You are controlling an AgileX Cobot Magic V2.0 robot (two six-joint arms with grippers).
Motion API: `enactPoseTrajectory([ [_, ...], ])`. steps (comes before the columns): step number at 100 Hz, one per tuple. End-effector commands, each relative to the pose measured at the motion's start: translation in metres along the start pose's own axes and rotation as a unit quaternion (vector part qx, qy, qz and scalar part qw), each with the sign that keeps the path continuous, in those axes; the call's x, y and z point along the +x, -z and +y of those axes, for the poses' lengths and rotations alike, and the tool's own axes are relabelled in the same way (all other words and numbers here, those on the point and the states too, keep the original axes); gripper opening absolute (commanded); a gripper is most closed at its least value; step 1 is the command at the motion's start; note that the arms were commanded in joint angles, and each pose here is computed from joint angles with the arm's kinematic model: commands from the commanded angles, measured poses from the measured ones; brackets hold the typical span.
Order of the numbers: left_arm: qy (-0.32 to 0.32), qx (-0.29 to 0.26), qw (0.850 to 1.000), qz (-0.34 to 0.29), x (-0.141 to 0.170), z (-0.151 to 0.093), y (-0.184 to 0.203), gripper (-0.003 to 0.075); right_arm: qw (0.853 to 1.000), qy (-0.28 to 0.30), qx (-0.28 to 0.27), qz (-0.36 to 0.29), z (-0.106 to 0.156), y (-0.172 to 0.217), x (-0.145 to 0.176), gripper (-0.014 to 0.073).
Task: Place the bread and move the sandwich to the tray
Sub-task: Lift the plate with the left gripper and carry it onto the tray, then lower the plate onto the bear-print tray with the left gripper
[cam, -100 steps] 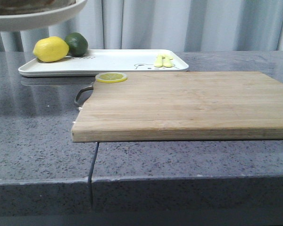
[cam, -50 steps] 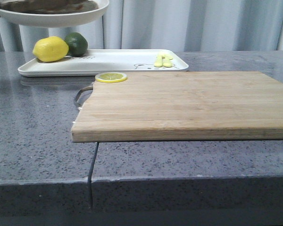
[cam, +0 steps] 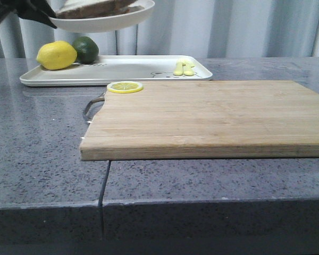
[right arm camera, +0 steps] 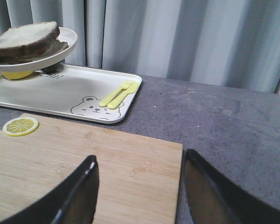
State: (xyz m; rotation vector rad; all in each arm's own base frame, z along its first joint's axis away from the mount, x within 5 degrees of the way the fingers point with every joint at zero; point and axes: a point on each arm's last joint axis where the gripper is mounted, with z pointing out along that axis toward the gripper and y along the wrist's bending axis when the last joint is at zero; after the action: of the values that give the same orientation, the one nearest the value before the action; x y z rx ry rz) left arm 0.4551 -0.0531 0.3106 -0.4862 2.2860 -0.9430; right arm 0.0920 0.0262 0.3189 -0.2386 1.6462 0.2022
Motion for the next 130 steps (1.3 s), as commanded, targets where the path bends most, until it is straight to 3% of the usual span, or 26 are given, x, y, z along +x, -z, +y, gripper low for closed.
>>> enactPoseTrajectory([
  [1, 0.002, 0.054, 0.998, -0.036, -0.013, -0.03, 0.018, -0.0019, 0.998, 0.006, 0.003, -0.055, -0.001, 0.002, -0.017, 0.0422],
  [89, 0.02, 0.031, 0.999, 0.0, -0.018, 0.007, -0.041, -0.0019, 0.998, 0.006, 0.003, -0.055, -0.001, 0.002, -0.017, 0.0422],
  [130, 0.025, 0.034, 0.999, -0.01, -0.019, 0.007, -0.042, -0.0019, 0.998, 0.006, 0.003, -0.055, -0.001, 0.002, -0.017, 0.0422],
])
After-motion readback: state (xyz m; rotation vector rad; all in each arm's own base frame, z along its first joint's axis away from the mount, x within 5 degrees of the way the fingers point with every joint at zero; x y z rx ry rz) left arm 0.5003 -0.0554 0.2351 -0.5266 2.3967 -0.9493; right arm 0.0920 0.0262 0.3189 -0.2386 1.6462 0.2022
